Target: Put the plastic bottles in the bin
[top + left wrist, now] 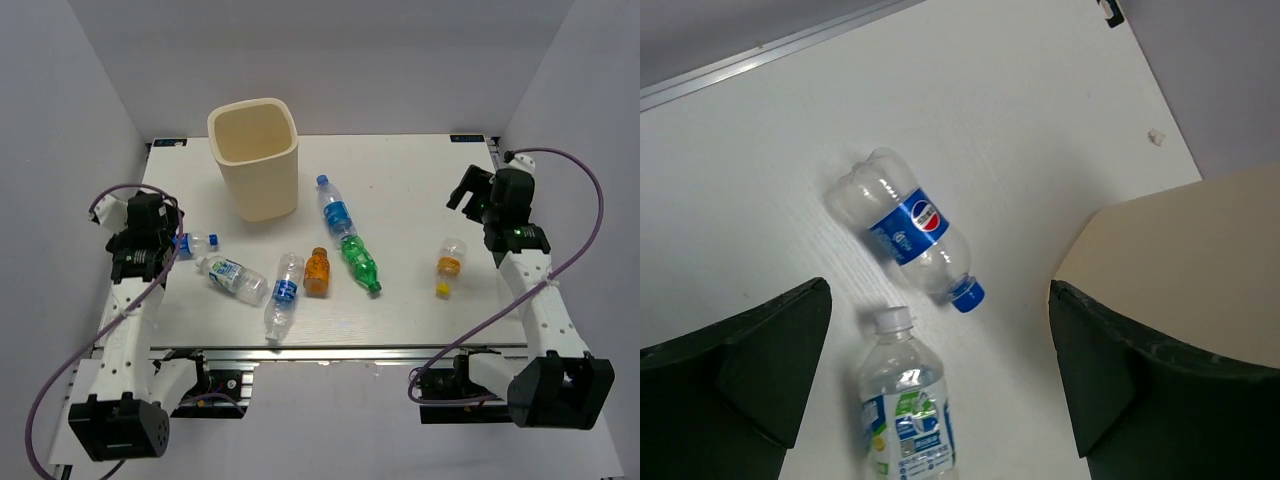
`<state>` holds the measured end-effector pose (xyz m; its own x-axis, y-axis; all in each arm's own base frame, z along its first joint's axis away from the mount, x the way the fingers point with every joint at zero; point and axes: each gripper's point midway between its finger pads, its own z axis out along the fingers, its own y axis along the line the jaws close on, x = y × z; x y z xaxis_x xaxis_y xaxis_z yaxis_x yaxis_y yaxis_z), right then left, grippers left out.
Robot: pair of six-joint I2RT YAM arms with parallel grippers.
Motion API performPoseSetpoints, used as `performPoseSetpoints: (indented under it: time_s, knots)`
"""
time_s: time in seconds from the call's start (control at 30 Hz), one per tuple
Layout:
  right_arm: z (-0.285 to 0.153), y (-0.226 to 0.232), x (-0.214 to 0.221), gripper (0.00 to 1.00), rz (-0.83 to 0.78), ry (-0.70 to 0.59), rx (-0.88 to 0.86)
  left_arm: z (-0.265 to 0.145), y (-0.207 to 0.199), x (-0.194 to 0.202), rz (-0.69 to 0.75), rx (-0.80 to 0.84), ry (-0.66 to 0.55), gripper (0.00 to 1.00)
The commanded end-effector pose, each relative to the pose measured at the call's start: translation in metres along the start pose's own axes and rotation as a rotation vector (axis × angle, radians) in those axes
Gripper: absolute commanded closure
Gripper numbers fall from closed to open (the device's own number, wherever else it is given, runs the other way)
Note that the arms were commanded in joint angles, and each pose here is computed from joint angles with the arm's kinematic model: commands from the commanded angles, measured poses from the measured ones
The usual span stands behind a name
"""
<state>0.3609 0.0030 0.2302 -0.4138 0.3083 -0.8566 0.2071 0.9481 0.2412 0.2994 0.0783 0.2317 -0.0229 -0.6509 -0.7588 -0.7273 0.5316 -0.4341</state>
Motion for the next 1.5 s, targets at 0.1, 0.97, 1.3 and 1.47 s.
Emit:
performPoseSetpoints:
  time_s: [0.1, 0.97, 1.3, 1.47]
  knots:
    - [-0.005, -0.013, 0.04, 0.11, -0.009, 0.082, 0.023, 0.003, 0.03, 0.037, 0.033, -0.049, 0.086, 0.02]
    - [0.049, 0.173, 0.012, 0.72, -0.269, 0.073, -0.55, -0.001, 0.049, 0.062, 0.072, -0.078, 0.169, 0.02]
    - [-0.021, 0.42, -0.114, 0.64, -0.33, -0.402, -1.139, -0.004, 0.052, 0.08, 0.059, -0.047, 0.223, 0.02]
    - [-0.011, 0.488, -0.111, 0.49, -0.247, -0.489, -1.202, -0.001, 0.052, 0.086, 0.063, -0.048, 0.246, 0.02]
